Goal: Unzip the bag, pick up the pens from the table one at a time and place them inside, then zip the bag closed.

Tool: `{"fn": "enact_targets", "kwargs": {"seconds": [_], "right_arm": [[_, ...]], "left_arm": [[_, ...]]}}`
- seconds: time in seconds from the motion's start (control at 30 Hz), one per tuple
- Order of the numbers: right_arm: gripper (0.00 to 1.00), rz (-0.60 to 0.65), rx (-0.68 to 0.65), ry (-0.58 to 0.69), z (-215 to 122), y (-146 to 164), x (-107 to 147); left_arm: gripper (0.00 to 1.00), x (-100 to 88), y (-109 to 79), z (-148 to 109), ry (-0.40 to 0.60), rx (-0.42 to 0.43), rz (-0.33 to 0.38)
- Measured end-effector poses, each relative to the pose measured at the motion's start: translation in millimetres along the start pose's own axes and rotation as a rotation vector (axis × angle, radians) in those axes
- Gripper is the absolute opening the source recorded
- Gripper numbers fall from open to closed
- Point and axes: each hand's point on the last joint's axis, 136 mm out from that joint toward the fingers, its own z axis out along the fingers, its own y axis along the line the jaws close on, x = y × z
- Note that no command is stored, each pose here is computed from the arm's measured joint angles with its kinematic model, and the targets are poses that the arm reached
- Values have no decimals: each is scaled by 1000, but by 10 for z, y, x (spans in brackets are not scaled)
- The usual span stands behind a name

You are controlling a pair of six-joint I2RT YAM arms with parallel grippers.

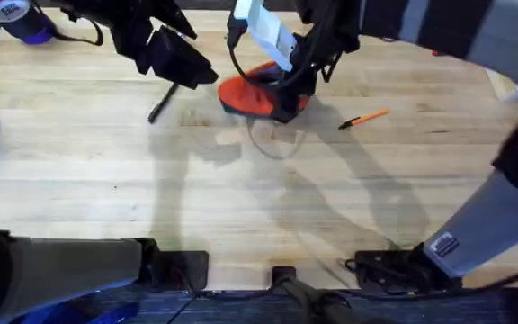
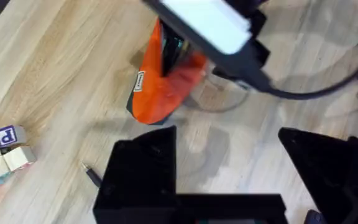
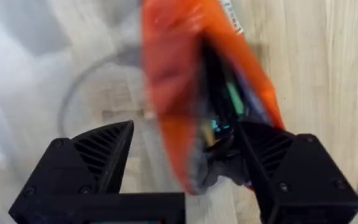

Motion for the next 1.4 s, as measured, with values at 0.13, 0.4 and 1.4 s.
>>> {"fn": "enact_targets", "kwargs": {"seconds": [0.13,0.4,1.4], "right_arm": [[997,-12,32,-55,-308,36,-130],[997,46,72,-98,-908,154,-127],[998,1022,561,-77,-2124,-71,690]], "left_arm": [[993,0,0,0,0,0,0],[993,0,0,0,0,0,0],[993,0,0,0,0,0,0]]}}
